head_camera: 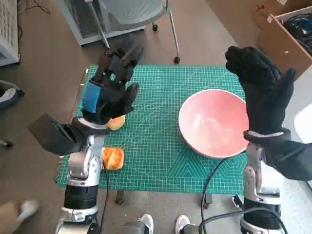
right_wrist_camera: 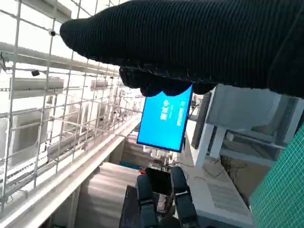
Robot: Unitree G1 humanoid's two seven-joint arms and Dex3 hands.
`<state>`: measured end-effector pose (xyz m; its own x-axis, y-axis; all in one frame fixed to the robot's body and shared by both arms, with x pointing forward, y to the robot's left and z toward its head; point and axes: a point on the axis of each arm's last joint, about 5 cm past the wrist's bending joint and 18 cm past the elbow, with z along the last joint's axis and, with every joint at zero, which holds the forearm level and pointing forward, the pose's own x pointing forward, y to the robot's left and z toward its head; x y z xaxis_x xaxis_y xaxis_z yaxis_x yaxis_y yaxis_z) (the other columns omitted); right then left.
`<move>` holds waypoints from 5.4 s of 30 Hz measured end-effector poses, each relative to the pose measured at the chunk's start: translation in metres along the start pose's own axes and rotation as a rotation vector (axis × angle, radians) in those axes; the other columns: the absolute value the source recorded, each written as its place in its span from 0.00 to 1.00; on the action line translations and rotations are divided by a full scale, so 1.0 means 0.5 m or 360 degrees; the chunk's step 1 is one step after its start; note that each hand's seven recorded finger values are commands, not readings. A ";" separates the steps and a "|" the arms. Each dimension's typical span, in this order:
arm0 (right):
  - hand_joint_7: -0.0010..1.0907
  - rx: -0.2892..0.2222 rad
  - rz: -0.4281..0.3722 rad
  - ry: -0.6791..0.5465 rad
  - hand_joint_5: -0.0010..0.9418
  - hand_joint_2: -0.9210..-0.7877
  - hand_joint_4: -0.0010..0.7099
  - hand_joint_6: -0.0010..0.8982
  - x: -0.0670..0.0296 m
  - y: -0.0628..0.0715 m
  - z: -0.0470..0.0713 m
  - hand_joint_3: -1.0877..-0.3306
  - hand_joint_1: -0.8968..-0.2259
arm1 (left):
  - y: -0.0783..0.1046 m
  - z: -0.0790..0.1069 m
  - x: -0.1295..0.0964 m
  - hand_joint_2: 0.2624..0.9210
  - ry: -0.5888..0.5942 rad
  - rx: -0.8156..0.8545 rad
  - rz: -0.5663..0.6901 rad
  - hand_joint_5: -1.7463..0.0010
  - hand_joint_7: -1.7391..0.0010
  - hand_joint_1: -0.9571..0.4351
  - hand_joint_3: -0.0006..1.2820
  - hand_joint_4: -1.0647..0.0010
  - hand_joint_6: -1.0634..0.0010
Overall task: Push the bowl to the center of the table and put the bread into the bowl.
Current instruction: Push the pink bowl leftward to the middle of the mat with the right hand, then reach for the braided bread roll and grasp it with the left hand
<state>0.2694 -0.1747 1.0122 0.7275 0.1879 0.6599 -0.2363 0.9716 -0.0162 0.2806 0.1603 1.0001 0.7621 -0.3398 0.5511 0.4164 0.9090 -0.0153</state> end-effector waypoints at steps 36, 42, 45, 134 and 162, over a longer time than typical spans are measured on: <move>0.51 -0.0095 -0.0047 -0.0017 0.00 0.00 0.40 0.05 -0.018 -0.009 0.016 0.67 0.55 | 0.004 -0.019 0.019 1.00 0.0014 -0.0024 -0.0114 0.83 0.69 0.31 0.24 0.98 1.00; 0.51 -0.0130 -0.0121 -0.0005 0.00 0.00 0.40 0.05 -0.031 -0.036 0.012 0.68 0.56 | 0.002 -0.019 0.019 1.00 0.0006 -0.0029 -0.0122 0.84 0.69 0.31 0.25 0.98 1.00; 0.51 -0.0145 -0.0180 0.0022 0.00 0.00 0.41 0.06 -0.041 -0.062 0.004 0.69 0.57 | 0.003 -0.019 0.019 1.00 0.0001 -0.0028 -0.0121 0.84 0.69 0.31 0.25 0.98 1.00; 0.43 0.0679 -0.0476 0.0971 0.01 0.00 0.37 0.17 -0.051 0.060 -0.243 0.60 0.66 | 0.027 0.033 -0.074 0.96 0.0005 0.0134 0.0243 0.77 0.68 0.32 0.30 1.00 1.00; 0.44 0.0484 -0.0485 0.0330 0.01 0.00 0.39 0.20 -0.003 -0.012 -0.172 0.62 0.66 | 0.031 0.026 -0.082 0.99 0.0010 0.0157 0.0266 0.77 0.68 0.32 0.27 1.00 1.00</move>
<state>0.3253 -0.1683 0.9468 0.8988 -0.0441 0.4361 -0.1474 0.9066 0.3955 0.2495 0.1914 0.9881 0.8198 -0.1832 0.5425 0.2333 0.9721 -0.0244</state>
